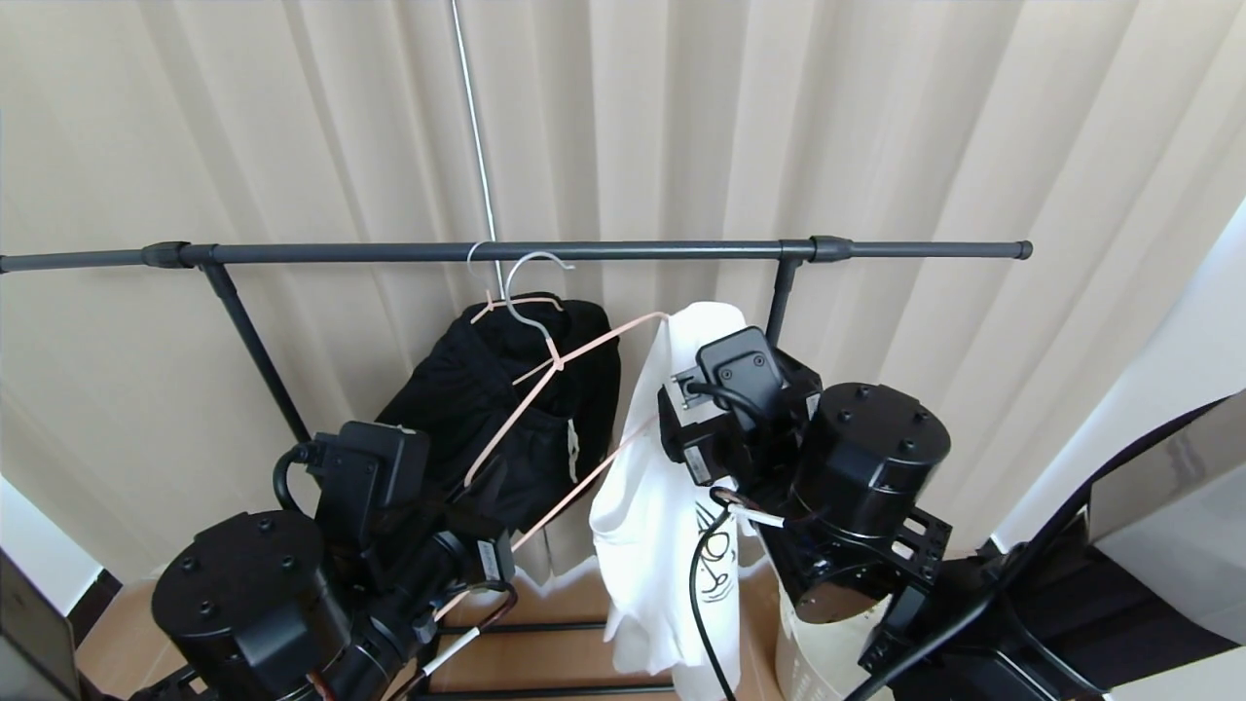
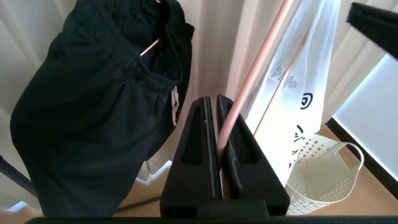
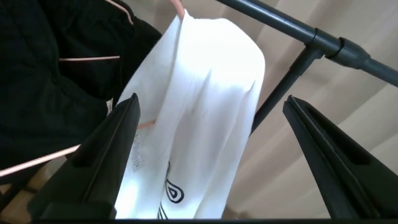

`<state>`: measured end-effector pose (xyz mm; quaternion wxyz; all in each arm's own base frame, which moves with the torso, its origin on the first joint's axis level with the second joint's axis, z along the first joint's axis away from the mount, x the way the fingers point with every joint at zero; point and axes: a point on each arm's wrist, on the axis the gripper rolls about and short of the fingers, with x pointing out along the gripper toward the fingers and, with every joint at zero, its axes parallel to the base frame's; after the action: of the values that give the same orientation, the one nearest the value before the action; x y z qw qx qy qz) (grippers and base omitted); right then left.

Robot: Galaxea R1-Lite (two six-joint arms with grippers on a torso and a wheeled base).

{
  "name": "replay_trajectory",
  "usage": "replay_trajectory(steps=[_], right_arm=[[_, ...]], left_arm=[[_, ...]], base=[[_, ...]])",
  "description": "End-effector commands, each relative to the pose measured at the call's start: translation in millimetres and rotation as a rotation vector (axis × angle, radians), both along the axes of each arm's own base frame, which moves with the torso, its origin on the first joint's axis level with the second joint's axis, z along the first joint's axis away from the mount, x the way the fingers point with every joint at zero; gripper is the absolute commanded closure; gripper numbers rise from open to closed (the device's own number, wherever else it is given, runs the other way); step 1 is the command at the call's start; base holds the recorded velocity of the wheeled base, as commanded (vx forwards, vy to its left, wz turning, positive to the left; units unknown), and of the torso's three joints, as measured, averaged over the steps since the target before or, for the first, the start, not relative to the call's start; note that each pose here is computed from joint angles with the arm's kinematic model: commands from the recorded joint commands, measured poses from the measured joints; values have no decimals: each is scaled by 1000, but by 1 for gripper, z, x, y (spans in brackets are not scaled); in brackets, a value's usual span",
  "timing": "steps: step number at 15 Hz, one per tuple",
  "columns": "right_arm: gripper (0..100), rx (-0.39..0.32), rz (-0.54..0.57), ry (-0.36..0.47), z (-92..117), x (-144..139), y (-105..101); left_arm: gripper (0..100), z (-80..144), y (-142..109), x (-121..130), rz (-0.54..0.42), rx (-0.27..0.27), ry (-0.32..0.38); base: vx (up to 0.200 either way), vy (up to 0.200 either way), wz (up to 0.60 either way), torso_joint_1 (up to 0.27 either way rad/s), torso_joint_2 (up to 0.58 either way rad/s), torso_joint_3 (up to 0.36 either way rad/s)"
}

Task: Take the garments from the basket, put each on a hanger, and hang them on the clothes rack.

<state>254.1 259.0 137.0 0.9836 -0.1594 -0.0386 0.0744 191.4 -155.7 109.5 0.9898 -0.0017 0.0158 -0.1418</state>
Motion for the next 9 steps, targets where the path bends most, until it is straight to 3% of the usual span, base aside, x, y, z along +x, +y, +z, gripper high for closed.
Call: replay_trajectory(steps=[1, 9], right_arm=[[0, 2, -50, -1, -12, 15, 3], [0, 39, -83, -24, -13, 30, 11]], left_arm=[[100, 0, 0, 0, 0, -2, -1], [100, 0, 0, 0, -2, -2, -1]], base=[[0, 0, 0, 0, 0, 0], [0, 0, 0, 0, 0, 0]])
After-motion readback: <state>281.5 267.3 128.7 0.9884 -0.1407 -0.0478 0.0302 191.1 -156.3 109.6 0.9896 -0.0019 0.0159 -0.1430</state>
